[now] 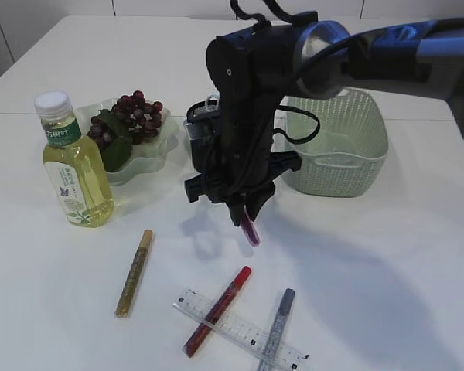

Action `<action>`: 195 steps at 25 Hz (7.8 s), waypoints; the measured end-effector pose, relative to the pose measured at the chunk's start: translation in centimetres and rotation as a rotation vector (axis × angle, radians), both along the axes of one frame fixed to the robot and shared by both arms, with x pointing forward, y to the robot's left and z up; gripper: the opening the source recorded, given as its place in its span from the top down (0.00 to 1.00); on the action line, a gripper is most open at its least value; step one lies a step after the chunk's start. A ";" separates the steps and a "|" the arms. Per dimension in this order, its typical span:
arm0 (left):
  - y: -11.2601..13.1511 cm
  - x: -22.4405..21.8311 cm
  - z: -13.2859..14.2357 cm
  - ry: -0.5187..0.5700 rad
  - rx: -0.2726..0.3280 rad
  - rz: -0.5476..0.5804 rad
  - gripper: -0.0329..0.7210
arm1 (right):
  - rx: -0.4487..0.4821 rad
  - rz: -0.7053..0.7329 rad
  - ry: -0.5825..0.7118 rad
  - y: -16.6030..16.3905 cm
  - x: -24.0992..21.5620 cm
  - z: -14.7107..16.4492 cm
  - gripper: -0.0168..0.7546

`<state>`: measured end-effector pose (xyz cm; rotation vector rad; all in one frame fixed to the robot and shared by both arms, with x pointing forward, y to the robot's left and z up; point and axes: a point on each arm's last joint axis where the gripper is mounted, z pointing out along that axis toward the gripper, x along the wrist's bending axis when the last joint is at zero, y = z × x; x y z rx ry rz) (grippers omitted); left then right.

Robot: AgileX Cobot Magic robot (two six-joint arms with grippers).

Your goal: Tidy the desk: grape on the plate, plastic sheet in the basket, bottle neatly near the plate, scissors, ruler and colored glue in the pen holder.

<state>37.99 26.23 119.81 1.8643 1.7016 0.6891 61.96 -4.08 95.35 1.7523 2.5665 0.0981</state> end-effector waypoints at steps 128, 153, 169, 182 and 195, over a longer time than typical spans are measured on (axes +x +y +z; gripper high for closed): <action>0.6 0.2 0.2 -0.031 0.071 0.029 0.57 | 0.414 0.057 -0.911 -4.1 5.5 8.5 0.57; 0.6 0.2 0.2 -0.027 0.063 0.025 0.57 | 0.167 0.418 -0.183 -3.6 -7.1 13.4 0.35; 0.5 0.2 0.2 -0.024 0.057 0.022 0.57 | 0.103 0.391 0.087 -4.0 -10.5 6.3 0.35; 0.3 0.1 0.1 -0.015 0.036 0.013 0.57 | 0.125 0.605 -0.015 -0.6 -13.5 3.0 0.34; 0.3 0.1 0.1 -0.014 0.033 0.011 0.57 | 0.051 0.639 0.009 0.6 -11.6 -1.5 0.34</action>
